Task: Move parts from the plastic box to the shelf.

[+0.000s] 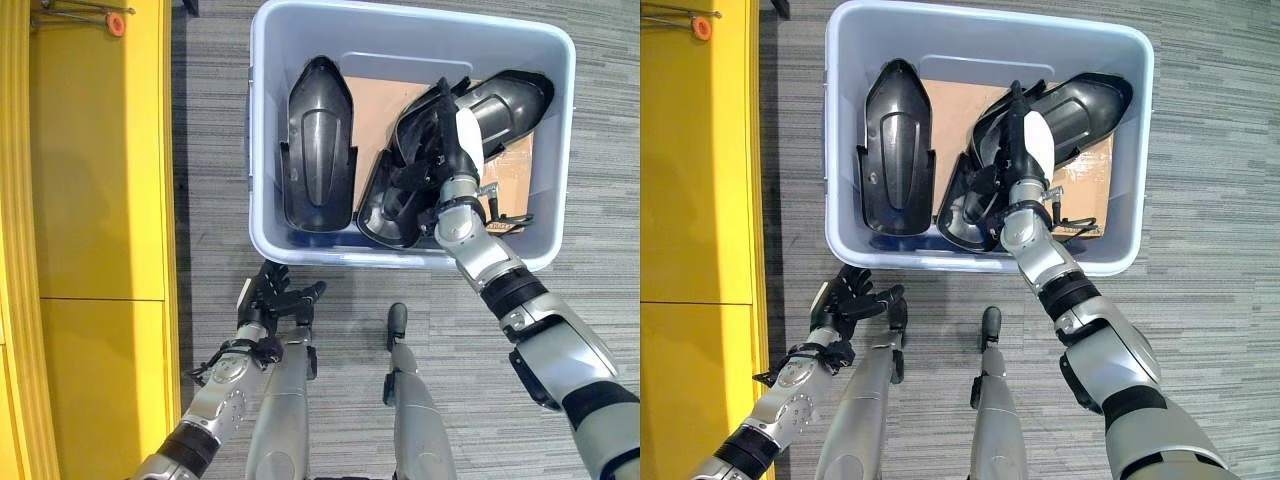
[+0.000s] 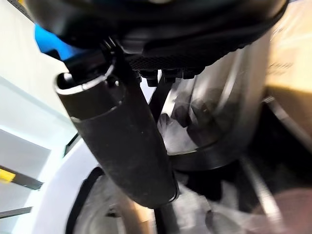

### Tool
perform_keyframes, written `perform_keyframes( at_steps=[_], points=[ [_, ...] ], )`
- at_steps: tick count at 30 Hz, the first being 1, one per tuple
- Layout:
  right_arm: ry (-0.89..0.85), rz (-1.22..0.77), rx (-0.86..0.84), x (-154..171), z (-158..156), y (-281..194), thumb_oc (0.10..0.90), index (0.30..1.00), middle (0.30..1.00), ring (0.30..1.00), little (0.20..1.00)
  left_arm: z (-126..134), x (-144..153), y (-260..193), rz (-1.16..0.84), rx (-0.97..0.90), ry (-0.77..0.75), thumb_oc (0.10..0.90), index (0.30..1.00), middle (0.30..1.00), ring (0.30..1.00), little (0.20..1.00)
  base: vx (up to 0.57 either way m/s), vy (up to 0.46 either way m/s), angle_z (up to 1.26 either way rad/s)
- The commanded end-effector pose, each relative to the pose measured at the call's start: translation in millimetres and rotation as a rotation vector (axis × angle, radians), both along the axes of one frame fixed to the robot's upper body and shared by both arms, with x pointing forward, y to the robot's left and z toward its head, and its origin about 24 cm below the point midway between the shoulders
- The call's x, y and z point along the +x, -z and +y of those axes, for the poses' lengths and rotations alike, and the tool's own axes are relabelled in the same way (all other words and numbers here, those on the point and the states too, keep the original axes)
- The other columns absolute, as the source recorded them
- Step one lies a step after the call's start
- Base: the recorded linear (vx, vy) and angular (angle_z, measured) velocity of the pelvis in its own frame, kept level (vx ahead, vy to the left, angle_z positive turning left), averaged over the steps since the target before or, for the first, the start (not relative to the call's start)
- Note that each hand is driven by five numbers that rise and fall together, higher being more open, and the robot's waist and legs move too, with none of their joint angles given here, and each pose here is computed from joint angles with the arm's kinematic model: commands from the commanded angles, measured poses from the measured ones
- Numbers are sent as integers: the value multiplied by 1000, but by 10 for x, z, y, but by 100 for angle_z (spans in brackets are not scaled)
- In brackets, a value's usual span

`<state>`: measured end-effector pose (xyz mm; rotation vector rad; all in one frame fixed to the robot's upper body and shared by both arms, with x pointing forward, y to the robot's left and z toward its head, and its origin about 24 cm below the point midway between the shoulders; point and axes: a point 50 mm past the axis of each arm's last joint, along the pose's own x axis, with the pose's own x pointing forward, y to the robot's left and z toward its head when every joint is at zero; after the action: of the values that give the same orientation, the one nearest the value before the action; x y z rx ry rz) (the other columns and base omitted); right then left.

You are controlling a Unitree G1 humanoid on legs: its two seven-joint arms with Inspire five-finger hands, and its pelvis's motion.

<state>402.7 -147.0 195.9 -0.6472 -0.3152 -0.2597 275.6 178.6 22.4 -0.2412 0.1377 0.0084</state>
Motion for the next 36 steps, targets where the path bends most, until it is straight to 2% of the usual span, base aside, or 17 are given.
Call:
perform_keyframes(
  at_steps=[1, 18, 28, 36],
  points=[
    [59, -247, -51, -80, -222, -597, 900, 1000, 1000, 1000, 1000, -40, -51, -152, -114, -32, 21, 900, 1000, 1000, 1000, 1000, 0, 0, 0],
    [167, -207, -90, -19, -311, -516, 900, 1000, 1000, 1000, 1000, -73, -26, -161, -122, -29, 24, 900, 1000, 1000, 1000, 1000, 0, 0, 0],
    [113, -242, -88, -22, -169, -636, 900, 1000, 1000, 1000, 1000, -72, -18, -170, -123, -23, 20, 900, 1000, 1000, 1000, 1000, 6, -4, 1],
    [162, -257, -104, -56, -321, -654, 900, 1000, 1000, 1000, 1000, -50, -25, -145, -113, -19, 13, 900, 1000, 1000, 1000, 1000, 4, 1, 2]
  ],
)
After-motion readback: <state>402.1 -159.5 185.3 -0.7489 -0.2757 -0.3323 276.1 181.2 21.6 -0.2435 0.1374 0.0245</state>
